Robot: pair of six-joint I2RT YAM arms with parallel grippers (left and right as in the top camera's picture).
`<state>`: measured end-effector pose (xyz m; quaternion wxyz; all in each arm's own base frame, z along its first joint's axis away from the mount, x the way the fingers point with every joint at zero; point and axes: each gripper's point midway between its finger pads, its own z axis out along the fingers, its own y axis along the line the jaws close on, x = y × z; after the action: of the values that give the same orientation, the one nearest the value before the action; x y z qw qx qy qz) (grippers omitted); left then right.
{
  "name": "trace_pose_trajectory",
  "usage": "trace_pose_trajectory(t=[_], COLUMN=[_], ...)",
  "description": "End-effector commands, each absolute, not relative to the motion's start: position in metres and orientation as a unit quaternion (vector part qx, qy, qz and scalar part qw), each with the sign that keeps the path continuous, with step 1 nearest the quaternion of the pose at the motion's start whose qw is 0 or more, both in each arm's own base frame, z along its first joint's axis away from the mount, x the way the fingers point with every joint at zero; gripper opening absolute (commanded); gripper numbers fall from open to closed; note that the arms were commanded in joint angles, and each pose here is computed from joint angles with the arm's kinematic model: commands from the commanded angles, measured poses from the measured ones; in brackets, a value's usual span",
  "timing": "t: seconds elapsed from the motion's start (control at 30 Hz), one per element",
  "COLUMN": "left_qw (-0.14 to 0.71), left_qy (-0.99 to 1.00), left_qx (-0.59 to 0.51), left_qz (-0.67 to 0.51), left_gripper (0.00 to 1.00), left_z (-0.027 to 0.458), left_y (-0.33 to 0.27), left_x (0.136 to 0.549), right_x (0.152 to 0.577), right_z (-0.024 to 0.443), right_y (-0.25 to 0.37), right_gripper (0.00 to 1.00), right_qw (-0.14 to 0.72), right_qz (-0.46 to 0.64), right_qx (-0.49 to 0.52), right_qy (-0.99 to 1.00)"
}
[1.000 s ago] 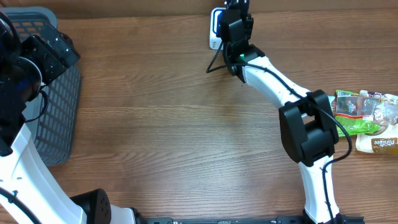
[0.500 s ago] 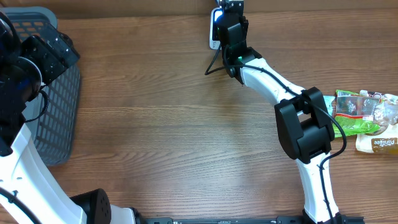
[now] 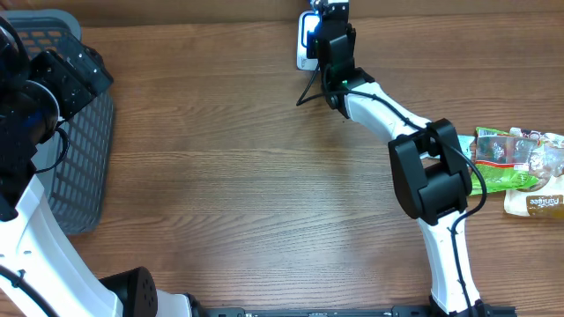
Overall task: Scan the item barcode
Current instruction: 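Hold the Oreo pack's barcode over the scanner with the right gripper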
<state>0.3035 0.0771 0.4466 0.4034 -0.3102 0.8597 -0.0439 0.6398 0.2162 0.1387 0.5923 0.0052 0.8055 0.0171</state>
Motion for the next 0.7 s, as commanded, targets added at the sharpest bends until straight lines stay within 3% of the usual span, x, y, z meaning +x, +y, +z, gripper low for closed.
trace_pose_trajectory(t=[0.0, 0.67], left_qw=[0.400, 0.400], left_qy=[0.862, 0.862], left_qx=[-0.308, -0.308], left_qz=[-0.038, -0.038], left_gripper=[1.00, 1.00], left_z=[0.4443, 0.4443], left_y=[0.0798, 0.0798], left_x=[0.3056, 0.3056], right_x=[0.6446, 0.6459], right_z=[0.1455, 0.1427], right_y=[0.2216, 0.2250], right_gripper=[0.04, 0.04], right_qw=[0.602, 0.603], right_qz=[0.025, 0.034], right_qx=[-0.004, -0.009], right_qy=[0.798, 0.797])
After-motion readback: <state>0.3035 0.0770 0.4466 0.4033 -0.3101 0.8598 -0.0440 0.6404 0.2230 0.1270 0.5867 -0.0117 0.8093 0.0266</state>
